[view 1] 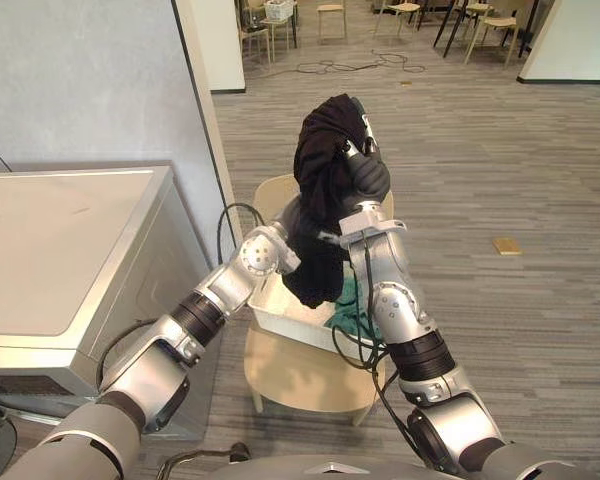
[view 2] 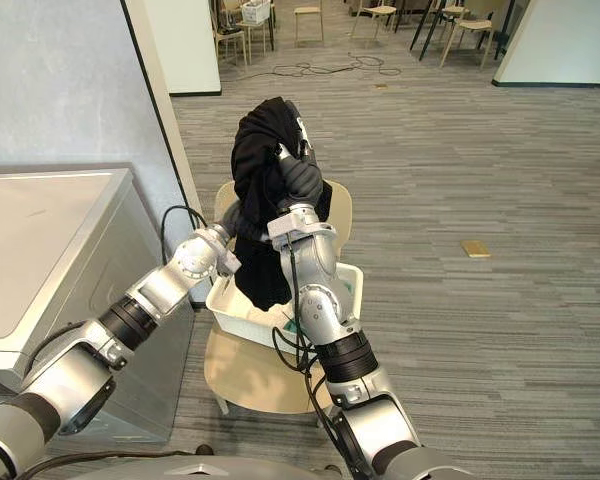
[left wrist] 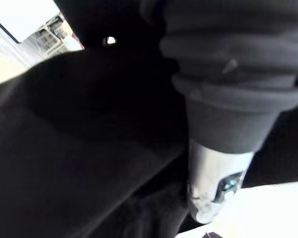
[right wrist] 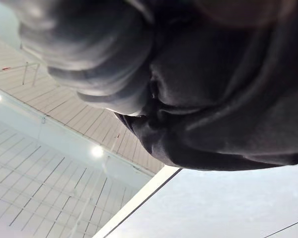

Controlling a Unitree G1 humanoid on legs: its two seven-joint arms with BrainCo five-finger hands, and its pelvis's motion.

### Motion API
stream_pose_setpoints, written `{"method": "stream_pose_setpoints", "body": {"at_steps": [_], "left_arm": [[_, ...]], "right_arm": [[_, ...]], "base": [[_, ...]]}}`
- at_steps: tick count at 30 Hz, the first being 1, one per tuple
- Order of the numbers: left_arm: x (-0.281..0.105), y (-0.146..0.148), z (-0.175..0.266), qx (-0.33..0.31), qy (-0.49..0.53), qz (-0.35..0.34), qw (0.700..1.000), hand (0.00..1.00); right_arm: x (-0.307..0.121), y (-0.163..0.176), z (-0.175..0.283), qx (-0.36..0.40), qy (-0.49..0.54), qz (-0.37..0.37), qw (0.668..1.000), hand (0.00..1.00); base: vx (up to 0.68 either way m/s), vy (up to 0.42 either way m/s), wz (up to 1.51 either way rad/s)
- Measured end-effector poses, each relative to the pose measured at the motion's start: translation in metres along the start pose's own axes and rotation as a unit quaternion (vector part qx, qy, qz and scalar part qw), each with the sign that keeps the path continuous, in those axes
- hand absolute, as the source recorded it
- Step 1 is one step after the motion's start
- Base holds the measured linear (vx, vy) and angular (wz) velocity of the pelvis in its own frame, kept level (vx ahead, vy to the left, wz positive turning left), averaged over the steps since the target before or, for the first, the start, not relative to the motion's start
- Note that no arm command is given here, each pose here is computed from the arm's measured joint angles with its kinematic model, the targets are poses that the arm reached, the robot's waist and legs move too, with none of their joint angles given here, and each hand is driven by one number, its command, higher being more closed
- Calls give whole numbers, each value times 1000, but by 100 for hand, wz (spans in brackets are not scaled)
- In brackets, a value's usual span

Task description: Pick up the laundry basket with both hands and put the clothes into the washing machine.

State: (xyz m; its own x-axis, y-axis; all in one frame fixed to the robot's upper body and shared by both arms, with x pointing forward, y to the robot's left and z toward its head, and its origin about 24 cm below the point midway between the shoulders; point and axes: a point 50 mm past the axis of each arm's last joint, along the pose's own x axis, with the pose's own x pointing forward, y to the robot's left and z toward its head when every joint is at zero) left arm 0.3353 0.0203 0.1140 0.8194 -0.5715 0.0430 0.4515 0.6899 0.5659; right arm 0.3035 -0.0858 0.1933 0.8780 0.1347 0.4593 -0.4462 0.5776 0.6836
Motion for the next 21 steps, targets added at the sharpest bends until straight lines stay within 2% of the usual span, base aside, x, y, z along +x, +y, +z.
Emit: {"method": "stream_pose_setpoints", "body": {"at_steps": [1, 2, 10, 21], "left_arm": [[0, -3, 0, -1, 0, -6, 1000, 0], [1, -8, 0, -1, 2, -16, 1000, 100], [6, -35, 4, -31, 6, -46, 998, 100], [8, -26, 34, -142, -47, -7, 989, 100]], "right_arm": [[0, 0, 0, 1, -2, 0, 1000, 100], [0, 0, 1, 1, -5, 0, 1000, 100], [1, 1, 4, 5, -19, 0, 1000, 100], [10, 25, 1, 35, -32, 29, 998, 100]], "base": [[0, 0, 0], [0, 0, 0], [0, 0, 0], [0, 0, 0]]}}
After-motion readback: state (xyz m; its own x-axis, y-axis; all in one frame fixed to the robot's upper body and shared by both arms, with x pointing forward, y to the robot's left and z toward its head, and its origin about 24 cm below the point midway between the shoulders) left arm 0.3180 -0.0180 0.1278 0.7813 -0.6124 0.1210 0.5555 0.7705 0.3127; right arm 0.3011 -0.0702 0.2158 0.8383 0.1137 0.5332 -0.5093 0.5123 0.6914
